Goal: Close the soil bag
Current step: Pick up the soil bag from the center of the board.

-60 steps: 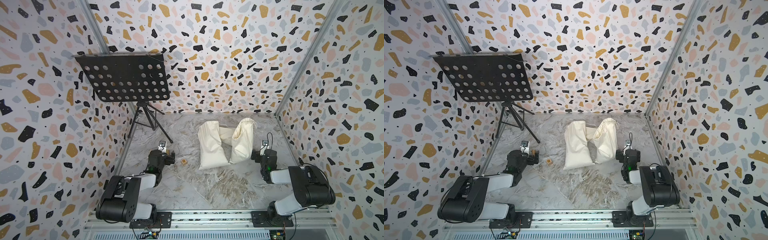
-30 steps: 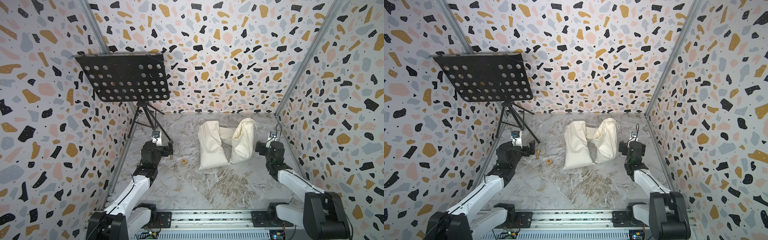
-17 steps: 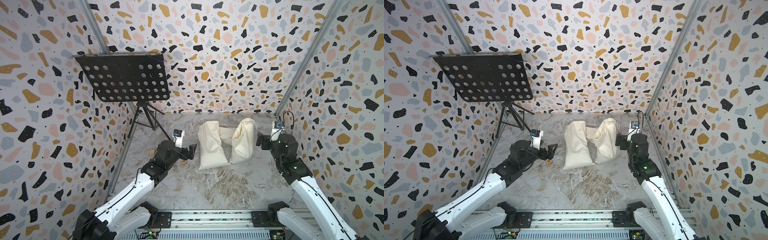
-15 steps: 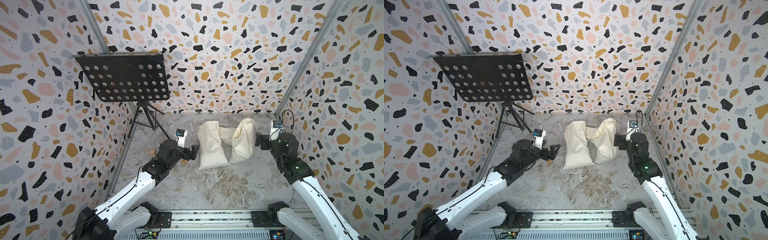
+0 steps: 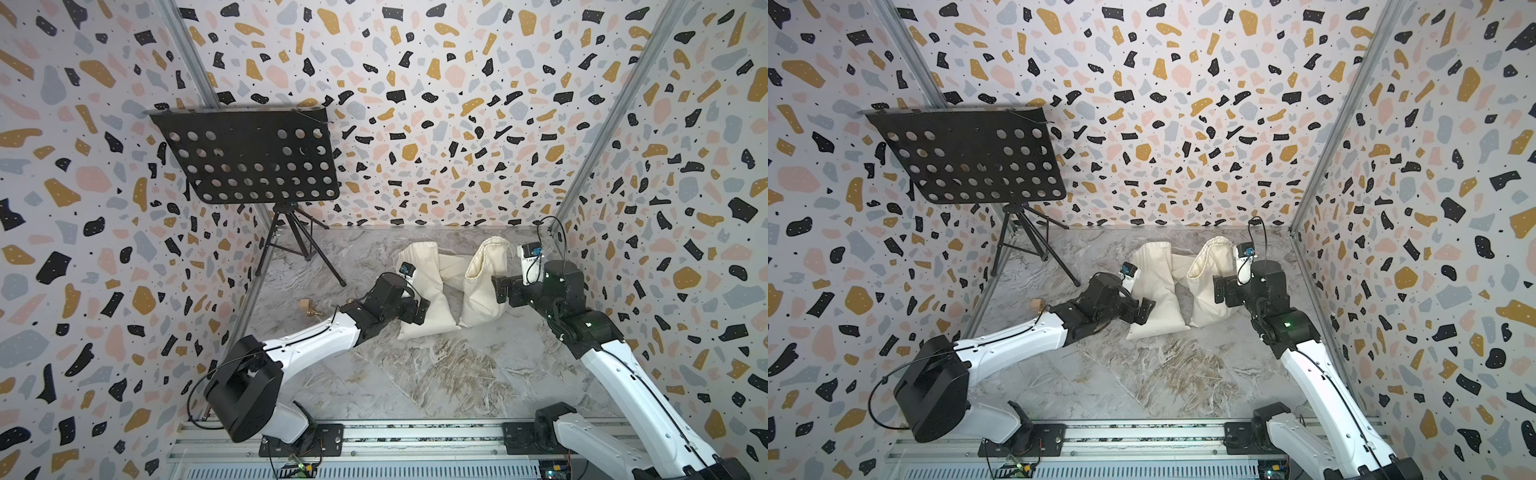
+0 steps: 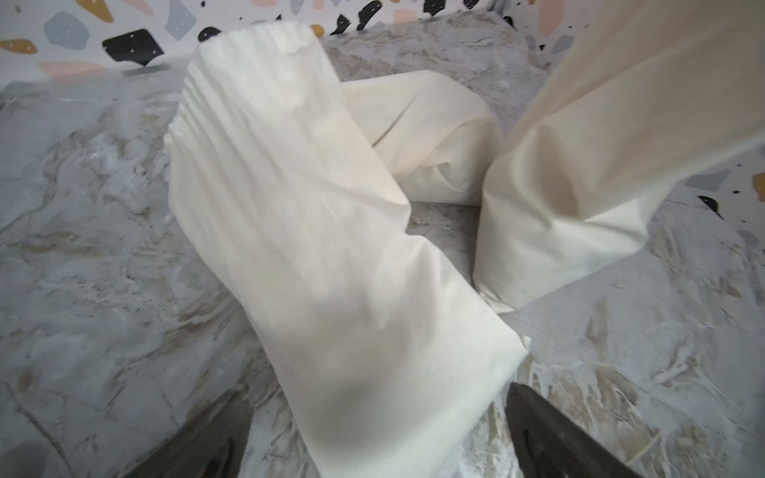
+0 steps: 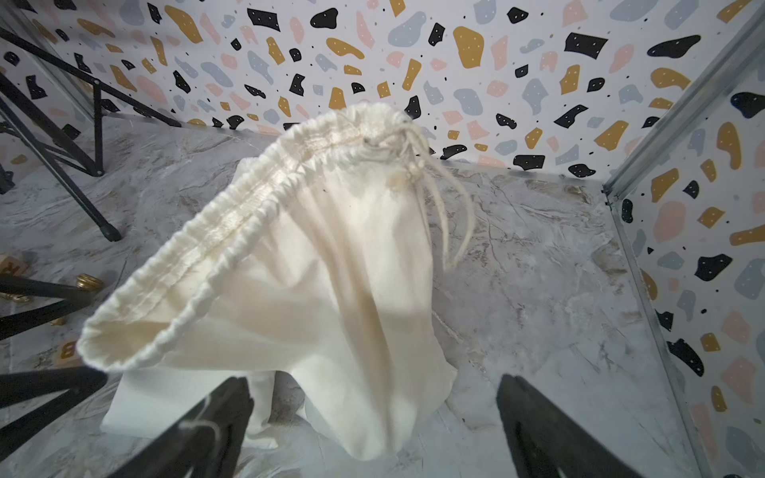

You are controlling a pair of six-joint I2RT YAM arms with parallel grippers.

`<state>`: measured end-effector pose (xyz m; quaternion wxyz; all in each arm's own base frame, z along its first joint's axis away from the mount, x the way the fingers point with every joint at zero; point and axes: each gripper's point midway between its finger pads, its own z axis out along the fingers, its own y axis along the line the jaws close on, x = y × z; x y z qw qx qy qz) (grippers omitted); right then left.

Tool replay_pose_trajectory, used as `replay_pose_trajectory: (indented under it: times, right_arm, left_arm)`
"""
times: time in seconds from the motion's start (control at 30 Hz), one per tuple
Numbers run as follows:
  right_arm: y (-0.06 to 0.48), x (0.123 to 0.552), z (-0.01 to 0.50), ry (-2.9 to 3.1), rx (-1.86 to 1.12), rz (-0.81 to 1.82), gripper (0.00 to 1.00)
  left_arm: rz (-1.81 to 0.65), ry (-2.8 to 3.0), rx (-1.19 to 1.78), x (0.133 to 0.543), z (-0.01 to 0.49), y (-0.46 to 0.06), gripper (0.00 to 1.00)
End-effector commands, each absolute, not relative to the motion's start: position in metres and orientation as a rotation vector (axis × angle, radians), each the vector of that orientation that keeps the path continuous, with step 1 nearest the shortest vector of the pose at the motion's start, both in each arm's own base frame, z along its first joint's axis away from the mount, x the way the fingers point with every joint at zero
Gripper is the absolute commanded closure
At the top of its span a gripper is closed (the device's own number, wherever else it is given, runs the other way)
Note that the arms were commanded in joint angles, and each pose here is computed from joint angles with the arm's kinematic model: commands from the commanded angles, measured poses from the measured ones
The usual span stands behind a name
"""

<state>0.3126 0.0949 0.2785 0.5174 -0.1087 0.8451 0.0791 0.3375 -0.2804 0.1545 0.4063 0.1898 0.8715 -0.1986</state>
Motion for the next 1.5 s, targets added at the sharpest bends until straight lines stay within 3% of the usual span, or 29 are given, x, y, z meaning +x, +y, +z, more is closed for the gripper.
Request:
replay_pose_trajectory:
  times: [0.0, 0.2, 0.3, 0.33, 0.4, 0.47, 0.5, 0.57, 0.8, 0.97, 1.13, 1.47]
  right_arm:
    - [0.100, 0.307, 0.297, 1.979, -0.285, 0.222, 0.00]
    - [0.099, 0.303, 0.303, 1.955, -0.283, 0.220, 0.00]
    - [0.099, 0.301, 0.305, 1.946, -0.285, 0.222, 0.00]
    - [0.098, 0.301, 0.306, 1.943, -0.285, 0.222, 0.00]
    - [0.098, 0.299, 0.307, 1.940, -0.285, 0.220, 0.00]
    - [0.097, 0.298, 0.309, 1.933, -0.285, 0.217, 0.00]
    - [0.097, 0.297, 0.311, 1.930, -0.286, 0.218, 0.00]
    - [0.098, 0.295, 0.314, 1.925, -0.291, 0.229, 0.00]
    - [0.113, 0.280, 0.336, 1.894, -0.356, 0.301, 0.00]
    - [0.153, 0.275, 0.356, 1.905, -0.502, 0.463, 0.00]
    - [0.193, 0.281, 0.362, 1.919, -0.629, 0.588, 0.00]
    - [0.273, 0.287, 0.329, 1.944, -0.991, 0.850, 0.00]
  left_arm:
    - [-0.536, 2.229, 0.311, 0.382, 0.151, -0.268, 0.00]
    - [-0.767, 2.325, 0.224, 0.425, 0.115, -0.286, 0.00]
    - [-0.854, 2.355, 0.195, 0.441, 0.100, -0.294, 0.09]
    - [-0.867, 2.359, 0.189, 0.445, 0.098, -0.294, 0.15]
    - [-0.896, 2.349, 0.199, 0.450, 0.102, -0.297, 0.37]
    - [-0.916, 2.310, 0.225, 0.448, 0.117, -0.298, 0.75]
    - [-0.911, 2.287, 0.237, 0.446, 0.126, -0.297, 0.89]
    - [-0.880, 2.234, 0.267, 0.440, 0.149, -0.290, 1.00]
    - [-0.663, 2.007, 0.488, 0.398, 0.235, -0.263, 1.00]
    - [-0.540, 1.803, 0.665, 0.356, 0.273, -0.263, 1.00]
    - [-0.511, 1.689, 0.722, 0.339, 0.272, -0.258, 1.00]
    - [-0.488, 1.543, 0.766, 0.318, 0.266, -0.249, 1.00]
